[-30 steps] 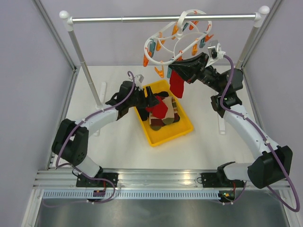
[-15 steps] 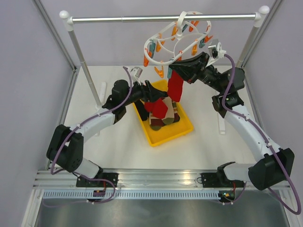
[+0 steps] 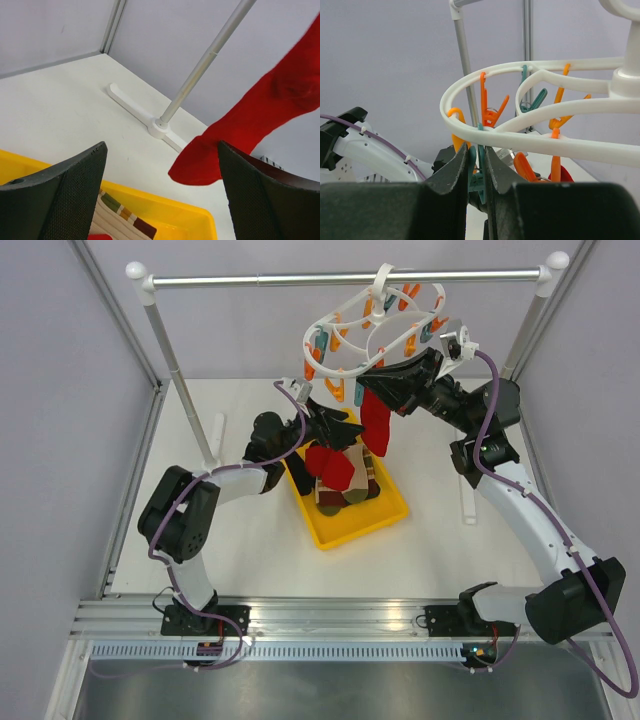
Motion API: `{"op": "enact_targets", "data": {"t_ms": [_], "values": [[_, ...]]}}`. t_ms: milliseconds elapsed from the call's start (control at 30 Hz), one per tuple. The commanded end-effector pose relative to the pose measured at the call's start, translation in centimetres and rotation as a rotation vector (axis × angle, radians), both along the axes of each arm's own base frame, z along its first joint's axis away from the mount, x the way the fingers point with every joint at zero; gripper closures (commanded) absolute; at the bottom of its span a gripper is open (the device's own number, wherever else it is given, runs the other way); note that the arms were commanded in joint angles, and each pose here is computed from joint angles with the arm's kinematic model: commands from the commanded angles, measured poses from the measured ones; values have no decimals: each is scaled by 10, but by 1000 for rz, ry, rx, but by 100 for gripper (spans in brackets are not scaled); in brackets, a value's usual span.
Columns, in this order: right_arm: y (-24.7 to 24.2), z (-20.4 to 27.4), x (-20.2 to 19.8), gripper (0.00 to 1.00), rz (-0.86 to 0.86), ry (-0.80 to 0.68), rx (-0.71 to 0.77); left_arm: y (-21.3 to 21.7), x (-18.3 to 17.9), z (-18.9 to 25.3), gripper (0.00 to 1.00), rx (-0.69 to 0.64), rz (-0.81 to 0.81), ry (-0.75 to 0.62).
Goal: Remove the socks clipped to the hanger
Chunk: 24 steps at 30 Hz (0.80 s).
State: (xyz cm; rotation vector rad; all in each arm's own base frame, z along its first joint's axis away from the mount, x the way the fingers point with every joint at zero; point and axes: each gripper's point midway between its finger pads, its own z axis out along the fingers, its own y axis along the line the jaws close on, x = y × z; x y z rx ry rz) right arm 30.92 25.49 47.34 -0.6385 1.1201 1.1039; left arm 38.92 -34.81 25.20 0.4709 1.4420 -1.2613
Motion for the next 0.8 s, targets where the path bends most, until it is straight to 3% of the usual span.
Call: {"op": "enact_targets", "data": {"t_ms": [0,300,500,600,700,767], "values": [[-2,27,-18,94,19,-91,3,-10,-11,59,8,-111,-58,-199],[-1,27,-16,94,19,-92,-3,-49,-39,68,11,-129,-197,-207],[-1,31,-17,94,22,-96,-2,-58,-39,65,13,-147,-215,-177],[-2,31,-19,94,18,-99,-5,-60,-41,69,22,-166,-232,-157],[-1,31,-19,94,20,-96,-3,-59,-48,73,39,-181,-260,-134],[-1,30,-18,94,17,-90,-4,-58,-56,75,59,-188,-289,-116]]}}
